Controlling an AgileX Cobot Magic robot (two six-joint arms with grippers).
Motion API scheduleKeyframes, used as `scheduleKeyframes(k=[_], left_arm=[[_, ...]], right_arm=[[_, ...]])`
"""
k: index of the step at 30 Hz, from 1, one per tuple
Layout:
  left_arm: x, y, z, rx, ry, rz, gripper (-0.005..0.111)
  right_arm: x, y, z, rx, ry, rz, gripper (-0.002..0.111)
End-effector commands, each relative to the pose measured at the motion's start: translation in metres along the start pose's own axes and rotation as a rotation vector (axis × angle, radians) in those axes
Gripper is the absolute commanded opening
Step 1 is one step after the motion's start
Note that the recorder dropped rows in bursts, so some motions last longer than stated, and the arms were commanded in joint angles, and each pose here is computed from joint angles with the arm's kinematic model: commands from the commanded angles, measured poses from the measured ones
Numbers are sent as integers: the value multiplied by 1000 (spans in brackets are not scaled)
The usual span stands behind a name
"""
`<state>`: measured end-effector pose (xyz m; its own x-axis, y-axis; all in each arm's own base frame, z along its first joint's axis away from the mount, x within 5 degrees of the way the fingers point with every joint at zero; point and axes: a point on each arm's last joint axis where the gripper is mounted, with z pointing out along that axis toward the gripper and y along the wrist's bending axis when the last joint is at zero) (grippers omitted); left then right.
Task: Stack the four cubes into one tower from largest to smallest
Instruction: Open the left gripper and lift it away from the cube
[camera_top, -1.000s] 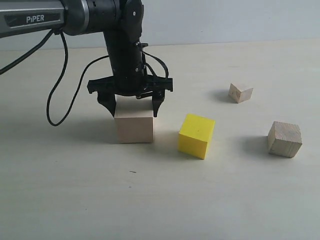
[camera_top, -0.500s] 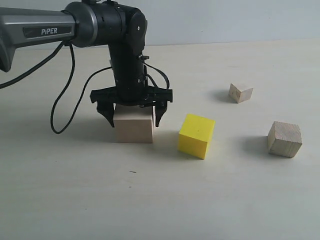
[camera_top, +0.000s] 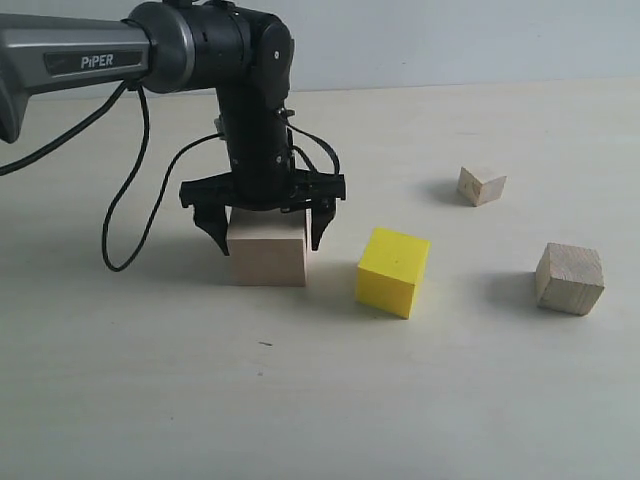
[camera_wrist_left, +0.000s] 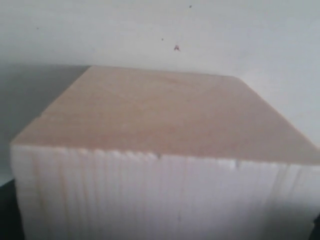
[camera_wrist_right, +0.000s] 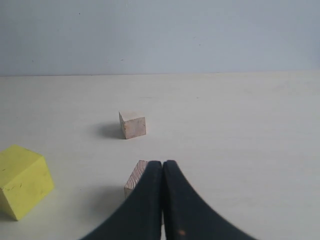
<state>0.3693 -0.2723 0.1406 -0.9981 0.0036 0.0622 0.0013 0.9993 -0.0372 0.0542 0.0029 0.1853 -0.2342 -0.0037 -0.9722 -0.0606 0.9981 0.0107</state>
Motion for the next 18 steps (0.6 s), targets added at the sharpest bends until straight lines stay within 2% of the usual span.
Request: scheduleKeyframes(k=[1, 9, 18], left_arm=[[1, 2, -21, 20, -42, 14, 91], [3, 4, -38, 36, -77, 16, 91], [1, 9, -46, -6, -124, 32, 91]], right_arm=[[0, 0, 0, -2, -19, -3, 0], [0, 0, 0, -2, -19, -3, 0], [0, 0, 0, -2, -19, -3, 0]])
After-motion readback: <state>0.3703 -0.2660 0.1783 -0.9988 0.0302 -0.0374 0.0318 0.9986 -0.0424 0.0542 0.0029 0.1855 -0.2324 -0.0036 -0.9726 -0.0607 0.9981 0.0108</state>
